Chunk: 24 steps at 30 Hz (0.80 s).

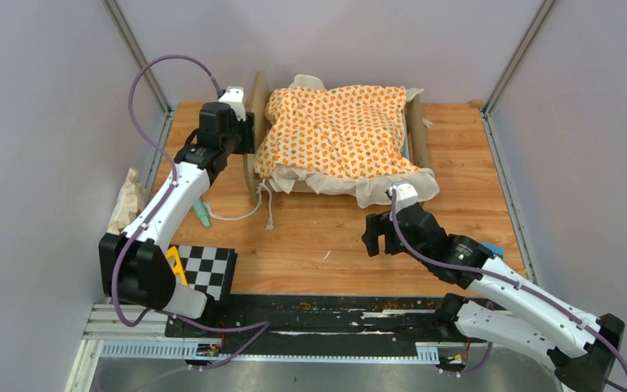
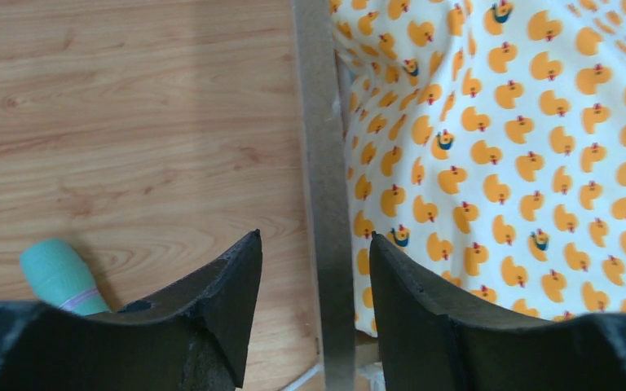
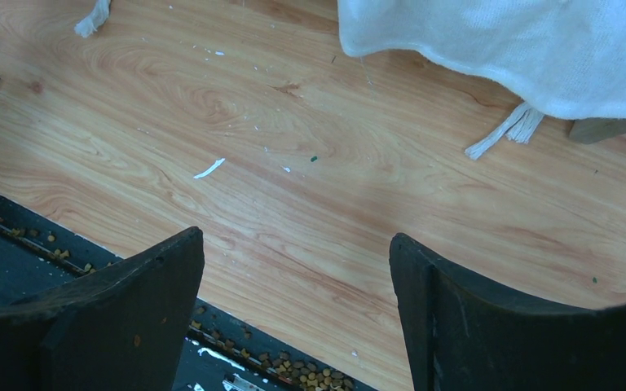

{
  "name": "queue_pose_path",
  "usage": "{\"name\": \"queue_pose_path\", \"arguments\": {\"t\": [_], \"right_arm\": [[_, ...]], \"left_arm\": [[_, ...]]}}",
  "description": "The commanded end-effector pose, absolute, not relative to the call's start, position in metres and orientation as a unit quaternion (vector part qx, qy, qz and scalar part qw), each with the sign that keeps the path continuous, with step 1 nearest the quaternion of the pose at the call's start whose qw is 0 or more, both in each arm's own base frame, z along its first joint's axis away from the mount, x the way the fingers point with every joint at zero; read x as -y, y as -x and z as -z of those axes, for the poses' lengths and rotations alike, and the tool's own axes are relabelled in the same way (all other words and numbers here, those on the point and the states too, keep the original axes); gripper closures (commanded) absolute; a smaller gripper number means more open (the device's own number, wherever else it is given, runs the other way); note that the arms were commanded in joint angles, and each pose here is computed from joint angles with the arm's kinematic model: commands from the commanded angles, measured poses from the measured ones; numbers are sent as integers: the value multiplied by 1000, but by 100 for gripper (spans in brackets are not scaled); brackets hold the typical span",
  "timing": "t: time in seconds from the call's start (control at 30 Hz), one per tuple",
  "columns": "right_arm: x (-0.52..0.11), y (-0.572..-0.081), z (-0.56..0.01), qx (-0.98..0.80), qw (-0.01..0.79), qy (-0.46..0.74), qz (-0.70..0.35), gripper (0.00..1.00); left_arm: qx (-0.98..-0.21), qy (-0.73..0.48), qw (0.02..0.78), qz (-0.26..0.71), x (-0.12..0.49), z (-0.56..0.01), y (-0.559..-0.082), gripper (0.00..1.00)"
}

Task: Set up the pet bed
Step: Adjust the bed frame at the center of the board.

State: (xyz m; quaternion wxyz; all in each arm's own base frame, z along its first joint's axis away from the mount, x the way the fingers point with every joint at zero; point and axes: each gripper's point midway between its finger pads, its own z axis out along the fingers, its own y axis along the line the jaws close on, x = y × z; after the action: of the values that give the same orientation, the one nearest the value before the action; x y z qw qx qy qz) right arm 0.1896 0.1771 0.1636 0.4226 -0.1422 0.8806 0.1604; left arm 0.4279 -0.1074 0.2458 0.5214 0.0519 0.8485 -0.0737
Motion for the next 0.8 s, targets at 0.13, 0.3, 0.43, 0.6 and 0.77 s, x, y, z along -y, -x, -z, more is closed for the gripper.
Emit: {"name": "queue_pose_path", "arguments": {"t": [0.13, 0.3, 0.43, 0.6, 0.77], "right_arm": [[-178, -189, -181, -867, 443, 131, -188, 17], [-177, -186, -178, -867, 440, 133, -190, 17], [-179, -187, -182, -865, 443, 138, -191, 17], [-184, -188, -184, -865, 439, 145, -195, 17], [-188, -187, -187, -867, 429, 159, -196, 17]], "left_arm": [[-843, -90, 529, 45, 106, -258, -447, 53], [-839, -149, 520, 53, 117, -245, -449, 50], [-823, -194, 533, 35, 114, -244, -441, 46], [-789, -235, 567, -24, 95, -254, -438, 55], [-787, -236, 570, -10, 61, -260, -449, 62]]}}
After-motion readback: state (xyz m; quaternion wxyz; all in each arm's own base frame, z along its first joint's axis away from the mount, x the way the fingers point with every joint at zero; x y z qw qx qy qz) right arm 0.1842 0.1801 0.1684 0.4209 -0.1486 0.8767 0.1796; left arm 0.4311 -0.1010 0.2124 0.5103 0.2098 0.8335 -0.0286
